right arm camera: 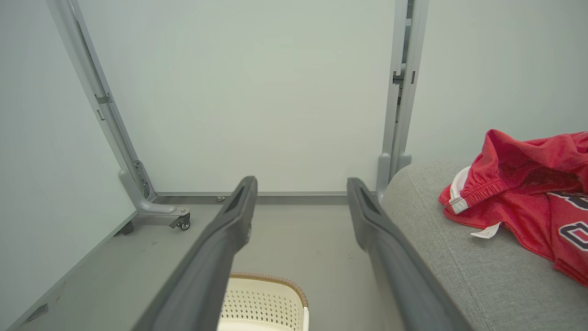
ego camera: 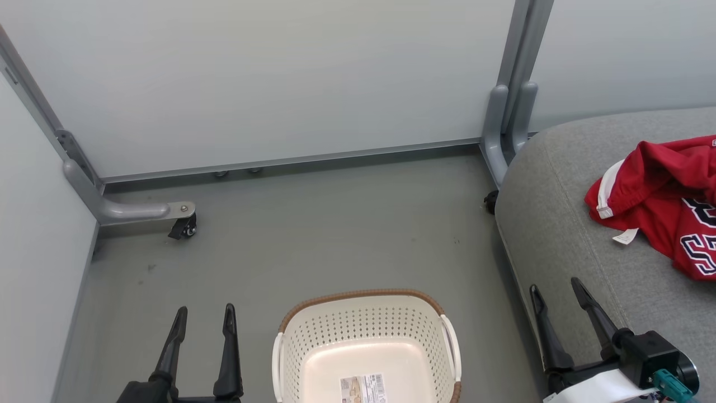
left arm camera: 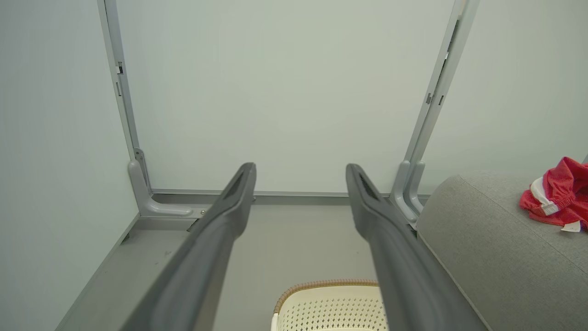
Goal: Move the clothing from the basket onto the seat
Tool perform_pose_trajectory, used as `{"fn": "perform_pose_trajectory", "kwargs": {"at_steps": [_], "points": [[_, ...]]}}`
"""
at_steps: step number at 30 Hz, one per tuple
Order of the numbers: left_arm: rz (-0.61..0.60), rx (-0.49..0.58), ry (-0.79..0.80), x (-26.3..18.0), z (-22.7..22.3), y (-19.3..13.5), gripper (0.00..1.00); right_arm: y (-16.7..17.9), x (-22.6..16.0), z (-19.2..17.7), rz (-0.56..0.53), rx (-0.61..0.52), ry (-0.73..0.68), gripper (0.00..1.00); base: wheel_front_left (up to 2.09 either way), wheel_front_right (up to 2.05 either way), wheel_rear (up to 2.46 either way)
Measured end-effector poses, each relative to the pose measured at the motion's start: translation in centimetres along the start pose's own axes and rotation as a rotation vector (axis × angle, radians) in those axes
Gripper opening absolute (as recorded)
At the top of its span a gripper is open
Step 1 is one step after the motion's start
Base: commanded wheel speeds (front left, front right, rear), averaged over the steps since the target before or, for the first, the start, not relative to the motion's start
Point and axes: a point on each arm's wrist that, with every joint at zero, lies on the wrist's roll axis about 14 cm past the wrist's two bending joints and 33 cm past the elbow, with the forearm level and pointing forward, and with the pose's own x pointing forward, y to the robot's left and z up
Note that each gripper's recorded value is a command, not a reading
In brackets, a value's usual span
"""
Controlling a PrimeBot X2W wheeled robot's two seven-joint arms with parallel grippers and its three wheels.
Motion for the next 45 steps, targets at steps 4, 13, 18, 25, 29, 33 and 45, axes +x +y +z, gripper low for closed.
{"fn": "perform_pose_trajectory", "kwargs": {"at_steps": [4, 13, 18, 25, 29, 33, 45], "points": [[0.001, 0.001, -0.001, -0.4, 0.0, 0.0, 1.0, 0.2, -0.2, 0.4, 0.004, -0.005, -0.011, 1.0, 0.0, 0.0, 0.0], [0.0, 0.003, -0.002, -0.4, 0.0, 0.1, 1.0, 0.0, -0.6, 0.6, -0.004, -0.005, -0.018, 1.0, 0.0, 0.0, 0.0], [0.005, 0.003, 0.008, -0.5, -0.3, 0.2, 1.0, -0.1, -0.5, 0.5, -0.005, -0.004, -0.014, 1.0, 0.0, 0.0, 0.0], [0.01, 0.006, 0.033, -0.7, -1.1, 0.4, 0.0, -0.1, -0.8, -0.3, -0.01, 0.003, 0.011, 0.0, 0.0, 0.0, 0.0], [0.021, -0.018, 0.064, -0.9, -2.0, 0.6, 0.0, -0.2, -1.2, -1.4, -0.022, 0.031, 0.047, 0.0, 0.0, 0.0, 0.0], [0.047, -0.093, 0.083, -0.9, -2.3, 1.1, 0.0, -0.7, -1.3, -1.8, -0.049, 0.111, 0.061, 0.0, 0.0, 0.0, 0.0], [0.099, -0.299, 0.113, -0.1, -3.0, 2.1, 0.0, -2.0, -0.8, -2.2, -0.114, 0.32, 0.074, 0.0, 0.0, 0.0, 0.0]]}}
